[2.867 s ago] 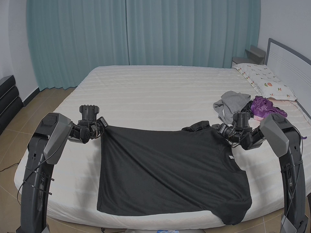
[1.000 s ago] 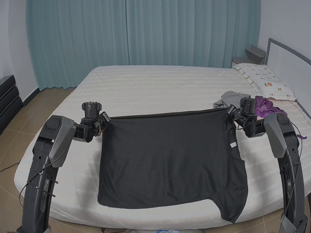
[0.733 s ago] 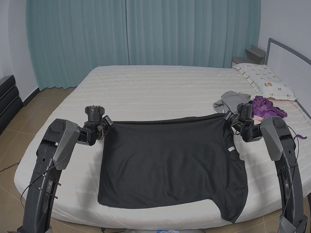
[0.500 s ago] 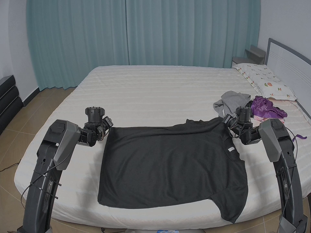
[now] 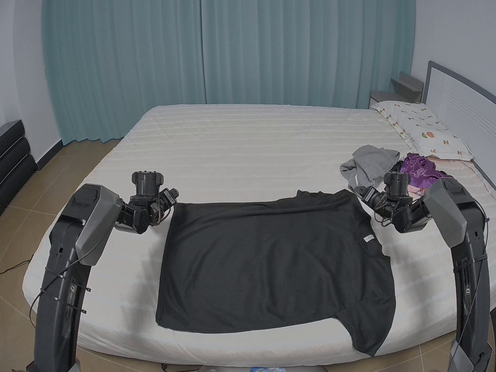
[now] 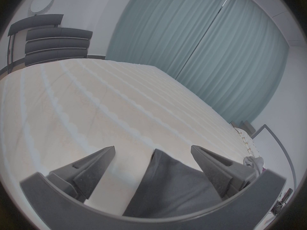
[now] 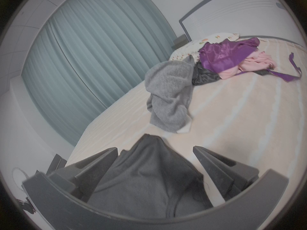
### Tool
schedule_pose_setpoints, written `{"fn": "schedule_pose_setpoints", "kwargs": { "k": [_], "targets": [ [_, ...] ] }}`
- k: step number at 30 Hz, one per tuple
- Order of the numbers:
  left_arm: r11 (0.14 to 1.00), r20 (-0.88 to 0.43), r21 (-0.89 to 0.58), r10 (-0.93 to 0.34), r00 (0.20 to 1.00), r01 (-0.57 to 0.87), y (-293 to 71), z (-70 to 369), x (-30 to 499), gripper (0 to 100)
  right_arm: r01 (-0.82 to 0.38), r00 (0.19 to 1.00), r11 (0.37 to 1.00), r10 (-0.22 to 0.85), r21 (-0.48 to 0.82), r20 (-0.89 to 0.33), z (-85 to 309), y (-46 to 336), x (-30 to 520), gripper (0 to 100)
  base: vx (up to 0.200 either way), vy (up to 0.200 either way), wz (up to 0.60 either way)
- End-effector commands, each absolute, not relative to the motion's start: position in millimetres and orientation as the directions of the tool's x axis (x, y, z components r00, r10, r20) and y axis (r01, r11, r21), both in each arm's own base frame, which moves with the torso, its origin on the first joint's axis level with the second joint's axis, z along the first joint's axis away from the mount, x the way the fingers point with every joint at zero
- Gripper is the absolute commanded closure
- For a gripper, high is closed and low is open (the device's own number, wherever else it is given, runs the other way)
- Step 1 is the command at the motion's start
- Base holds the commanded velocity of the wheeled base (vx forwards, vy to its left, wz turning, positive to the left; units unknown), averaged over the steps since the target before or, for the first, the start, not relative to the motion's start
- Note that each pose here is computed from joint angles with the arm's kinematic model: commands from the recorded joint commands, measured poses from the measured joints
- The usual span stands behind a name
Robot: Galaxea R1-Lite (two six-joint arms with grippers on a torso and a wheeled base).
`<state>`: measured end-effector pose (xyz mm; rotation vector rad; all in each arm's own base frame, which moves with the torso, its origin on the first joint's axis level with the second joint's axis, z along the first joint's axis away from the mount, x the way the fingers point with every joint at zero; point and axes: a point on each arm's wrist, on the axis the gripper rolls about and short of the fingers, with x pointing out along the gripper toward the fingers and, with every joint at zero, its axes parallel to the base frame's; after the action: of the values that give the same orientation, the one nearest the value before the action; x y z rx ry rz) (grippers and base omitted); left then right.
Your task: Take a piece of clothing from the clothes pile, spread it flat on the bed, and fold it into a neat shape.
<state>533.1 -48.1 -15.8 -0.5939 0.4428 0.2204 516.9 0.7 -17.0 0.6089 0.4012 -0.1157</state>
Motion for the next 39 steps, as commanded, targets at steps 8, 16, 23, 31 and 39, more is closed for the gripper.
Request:
{"fn": "schedule_pose_setpoints", "kwargs": {
  "k": [8,16,23,31,39],
  "targets": [
    [0.746,-0.573,-0.538,0.018,0.819,-0.393,-34.6,52.2,404.5,0,0.117,0.868,0.774,0.225,0.622,-0.442,56.3,16.1,348.2,0,0.0,0.0,0.0],
    [0.719,-0.645,-0.542,-0.025,0.764,-0.435,-35.8,38.7,335.1,0,0.212,0.79,0.751,0.245,0.625,-0.562,33.1,19.9,271.3,0,0.0,0.0,0.0],
    [0.696,-0.633,-0.58,-0.059,0.772,-0.422,-38.3,33.7,292.8,0,0.254,0.791,0.712,0.237,0.654,-0.565,25.4,16.8,244.7,0,0.0,0.0,0.0],
    [0.679,-0.689,-0.566,-0.077,0.72,-0.469,-40.4,19.2,274.2,0,0.316,0.758,0.678,0.24,0.664,-0.606,11.9,15.8,235.2,0,0.0,0.0,0.0],
    [0.658,-0.716,-0.577,-0.12,0.688,-0.485,-44.7,11.5,268.9,0,0.34,0.699,0.654,0.306,0.676,-0.647,1.8,14.2,223.3,0,0.0,0.0,0.0]
  ]
}}
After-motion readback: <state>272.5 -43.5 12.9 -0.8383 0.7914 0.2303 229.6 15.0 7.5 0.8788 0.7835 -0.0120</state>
